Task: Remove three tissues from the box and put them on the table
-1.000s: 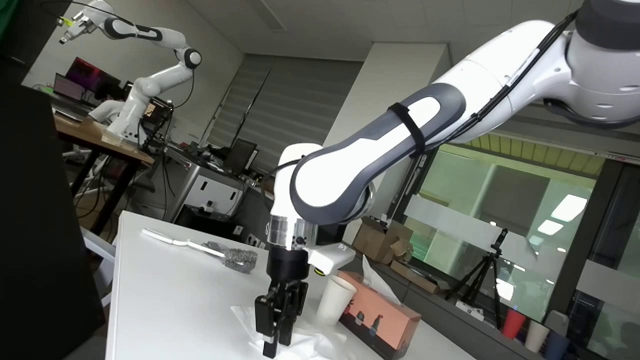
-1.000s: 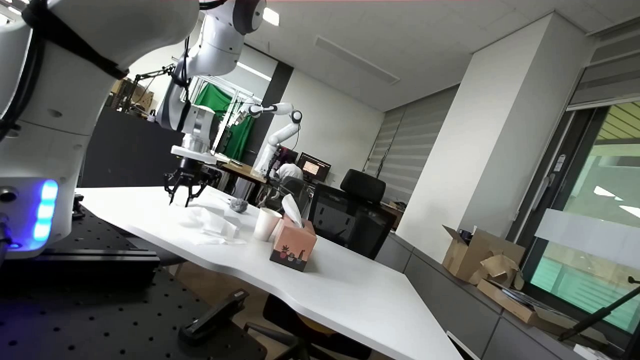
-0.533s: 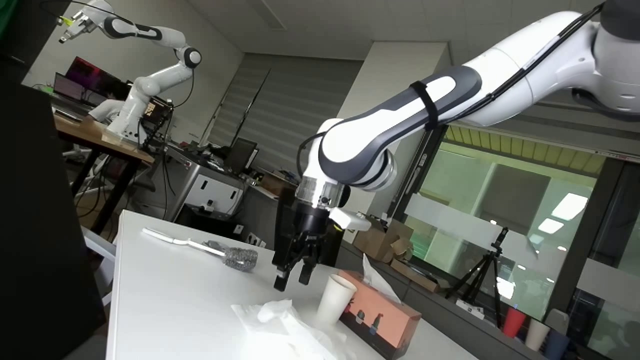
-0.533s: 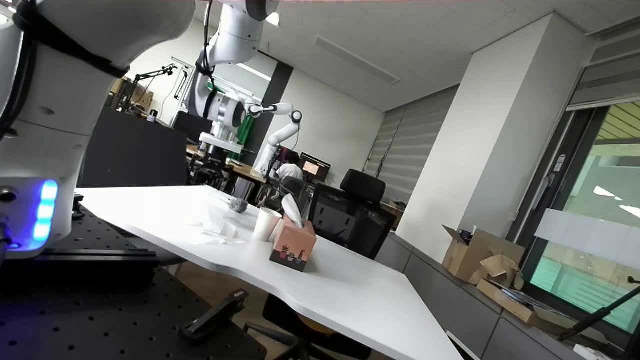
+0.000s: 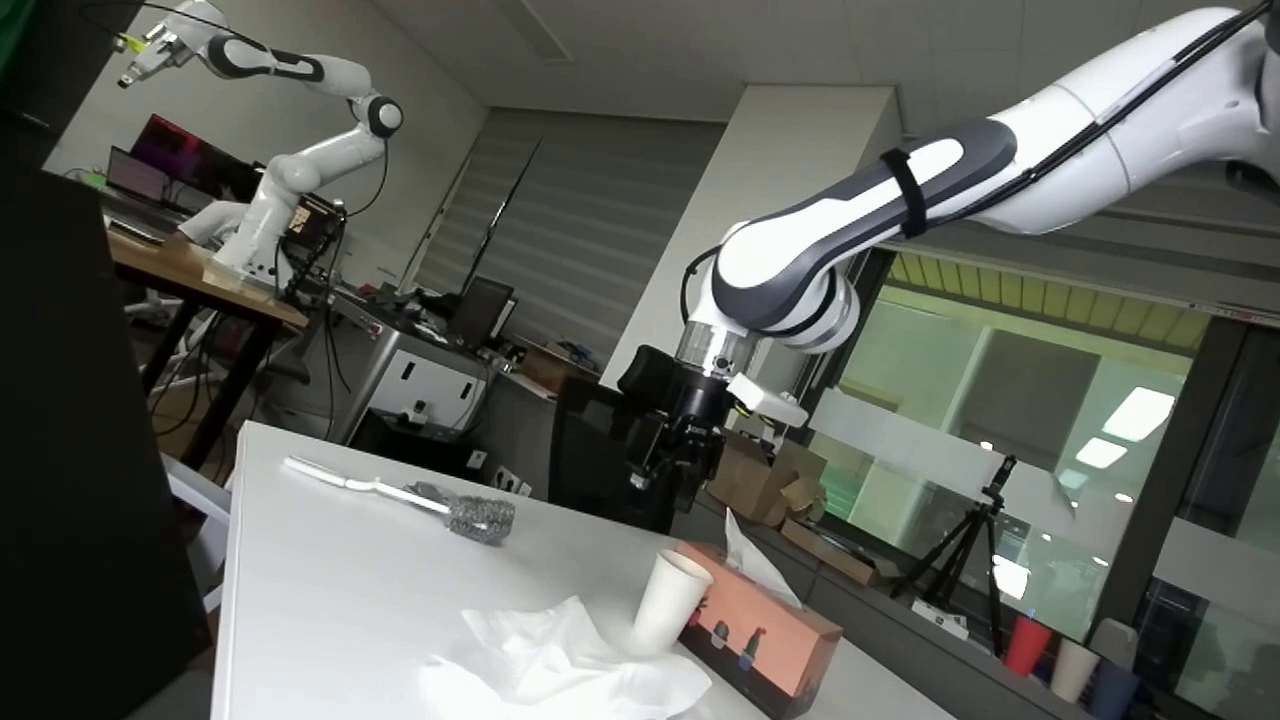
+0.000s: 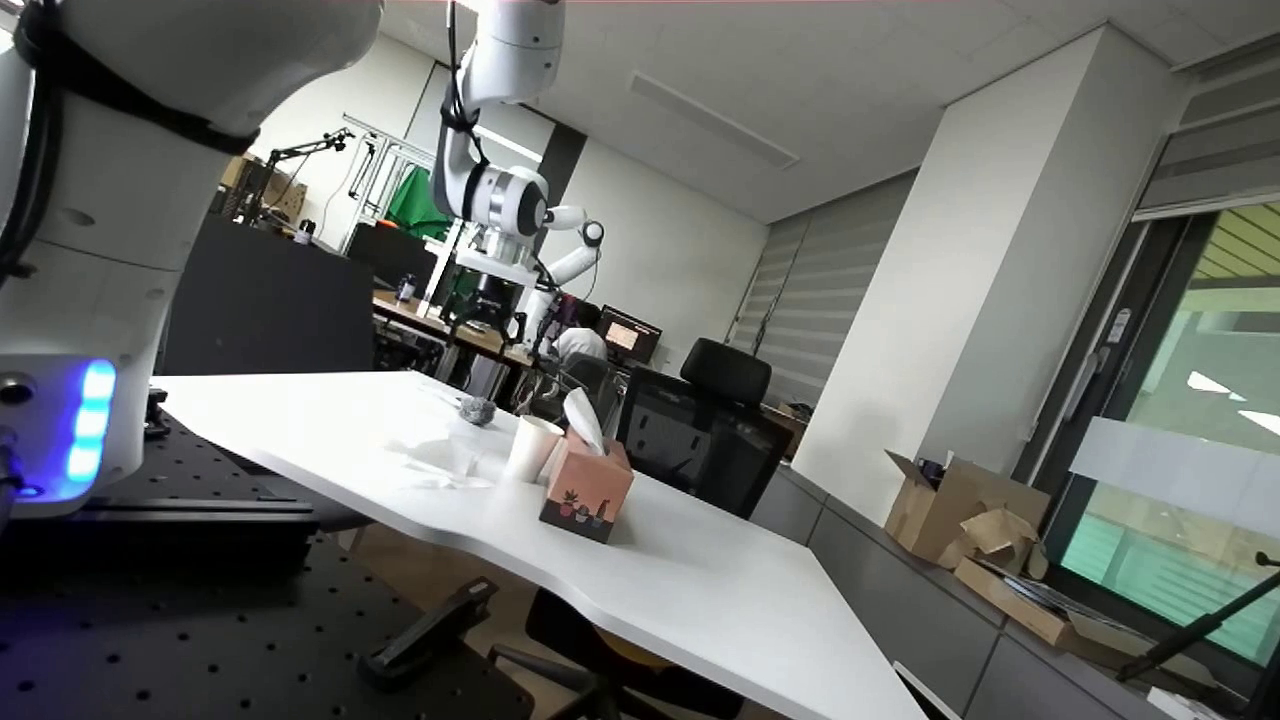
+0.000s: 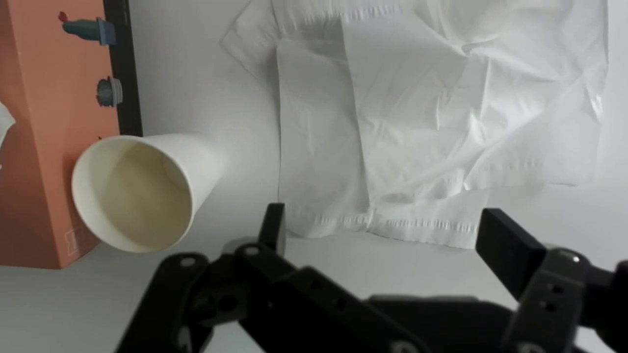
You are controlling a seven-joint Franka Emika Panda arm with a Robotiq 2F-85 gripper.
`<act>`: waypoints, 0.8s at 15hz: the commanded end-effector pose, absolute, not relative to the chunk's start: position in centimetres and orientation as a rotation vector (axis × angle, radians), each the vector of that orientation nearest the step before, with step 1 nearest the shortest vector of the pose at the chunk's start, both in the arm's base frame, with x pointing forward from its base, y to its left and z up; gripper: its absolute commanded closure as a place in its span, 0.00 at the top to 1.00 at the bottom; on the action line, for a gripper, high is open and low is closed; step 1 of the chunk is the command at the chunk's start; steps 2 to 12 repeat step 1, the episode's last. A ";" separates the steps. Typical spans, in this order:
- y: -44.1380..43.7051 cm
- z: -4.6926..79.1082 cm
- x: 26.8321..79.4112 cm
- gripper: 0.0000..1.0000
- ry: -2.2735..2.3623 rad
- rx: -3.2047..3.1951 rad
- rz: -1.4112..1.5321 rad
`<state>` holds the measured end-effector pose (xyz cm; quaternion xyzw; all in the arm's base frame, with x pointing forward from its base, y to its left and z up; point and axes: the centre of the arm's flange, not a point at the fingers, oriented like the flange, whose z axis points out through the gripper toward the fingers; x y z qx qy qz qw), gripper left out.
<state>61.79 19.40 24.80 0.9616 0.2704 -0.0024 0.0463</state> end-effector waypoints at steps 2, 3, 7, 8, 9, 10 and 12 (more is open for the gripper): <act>19.6 24.7 61.7 1.00 0.829 2.934 -0.011; 19.6 24.7 61.7 1.00 0.829 2.934 -0.011; 19.6 24.7 61.7 1.00 0.829 2.934 -0.011; 19.6 24.7 61.7 1.00 0.829 2.934 -0.011; 19.6 24.7 61.7 1.00 0.829 2.934 -0.011; 19.6 24.7 61.7 1.00 0.829 2.934 -0.011; 19.6 24.7 61.7 1.00 0.829 2.934 -0.011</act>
